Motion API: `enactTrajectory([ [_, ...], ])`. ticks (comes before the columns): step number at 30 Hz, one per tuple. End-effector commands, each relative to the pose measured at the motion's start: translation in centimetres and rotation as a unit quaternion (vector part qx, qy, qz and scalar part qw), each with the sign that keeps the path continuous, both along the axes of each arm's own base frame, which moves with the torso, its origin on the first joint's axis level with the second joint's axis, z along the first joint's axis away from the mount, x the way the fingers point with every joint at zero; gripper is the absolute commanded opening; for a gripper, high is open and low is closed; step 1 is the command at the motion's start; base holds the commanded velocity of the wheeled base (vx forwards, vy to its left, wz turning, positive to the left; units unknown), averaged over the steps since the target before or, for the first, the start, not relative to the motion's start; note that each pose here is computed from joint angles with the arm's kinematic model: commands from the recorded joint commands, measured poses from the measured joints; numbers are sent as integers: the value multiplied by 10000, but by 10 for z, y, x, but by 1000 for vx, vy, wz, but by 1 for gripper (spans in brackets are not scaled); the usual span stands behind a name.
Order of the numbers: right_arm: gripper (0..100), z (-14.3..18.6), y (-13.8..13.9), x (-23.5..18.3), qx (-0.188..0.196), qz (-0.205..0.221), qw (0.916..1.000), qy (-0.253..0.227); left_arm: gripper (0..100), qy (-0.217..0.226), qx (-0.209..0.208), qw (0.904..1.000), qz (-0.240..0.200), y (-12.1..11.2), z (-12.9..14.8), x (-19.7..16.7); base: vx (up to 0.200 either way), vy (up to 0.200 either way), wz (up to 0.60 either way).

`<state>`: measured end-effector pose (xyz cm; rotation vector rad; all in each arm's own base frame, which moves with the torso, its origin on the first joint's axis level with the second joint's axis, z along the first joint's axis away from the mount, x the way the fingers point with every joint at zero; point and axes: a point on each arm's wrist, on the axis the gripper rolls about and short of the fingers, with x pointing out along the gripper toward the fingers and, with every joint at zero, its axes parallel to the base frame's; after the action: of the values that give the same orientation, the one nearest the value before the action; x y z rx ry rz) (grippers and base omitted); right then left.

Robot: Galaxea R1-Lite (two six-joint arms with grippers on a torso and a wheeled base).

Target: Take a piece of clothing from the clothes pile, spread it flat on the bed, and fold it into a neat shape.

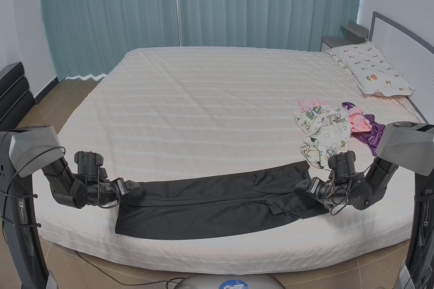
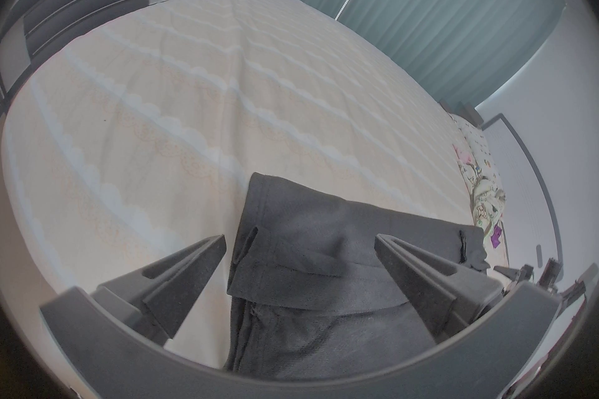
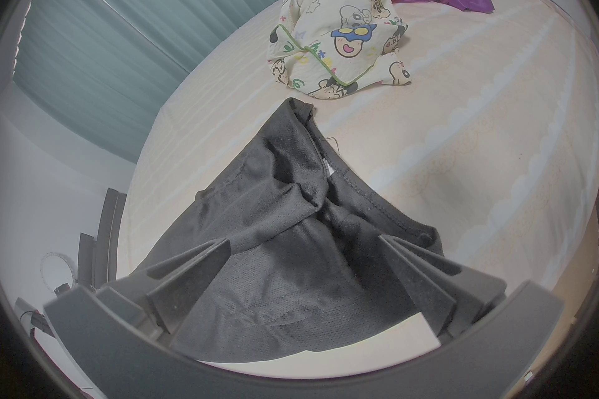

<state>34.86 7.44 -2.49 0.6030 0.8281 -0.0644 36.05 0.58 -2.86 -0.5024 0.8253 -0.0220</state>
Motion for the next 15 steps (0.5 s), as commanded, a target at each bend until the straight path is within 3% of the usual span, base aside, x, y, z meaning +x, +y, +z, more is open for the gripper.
enactTrajectory([
  [1, 100, -1, 1, 0, -12, 27, 10000, 12, 100, 98, 9, 9999, -56, -2, -6, -3, 0, 0, 0],
  [9, 100, -1, 1, 0, -21, 27, 10000, 2, 100, 267, 280, 9981, -476, -5, -21, -11, 0, 0, 0],
  [14, 100, -1, 1, 0, -23, 27, 10000, 10, 100, 146, 309, 9980, -538, -9, -22, -13, 0, 0, 0],
  [15, 100, -1, 1, 0, -23, 27, 10000, 10, 0, 108, 333, 9980, -534, -10, -25, -13, 0, 0, 0],
])
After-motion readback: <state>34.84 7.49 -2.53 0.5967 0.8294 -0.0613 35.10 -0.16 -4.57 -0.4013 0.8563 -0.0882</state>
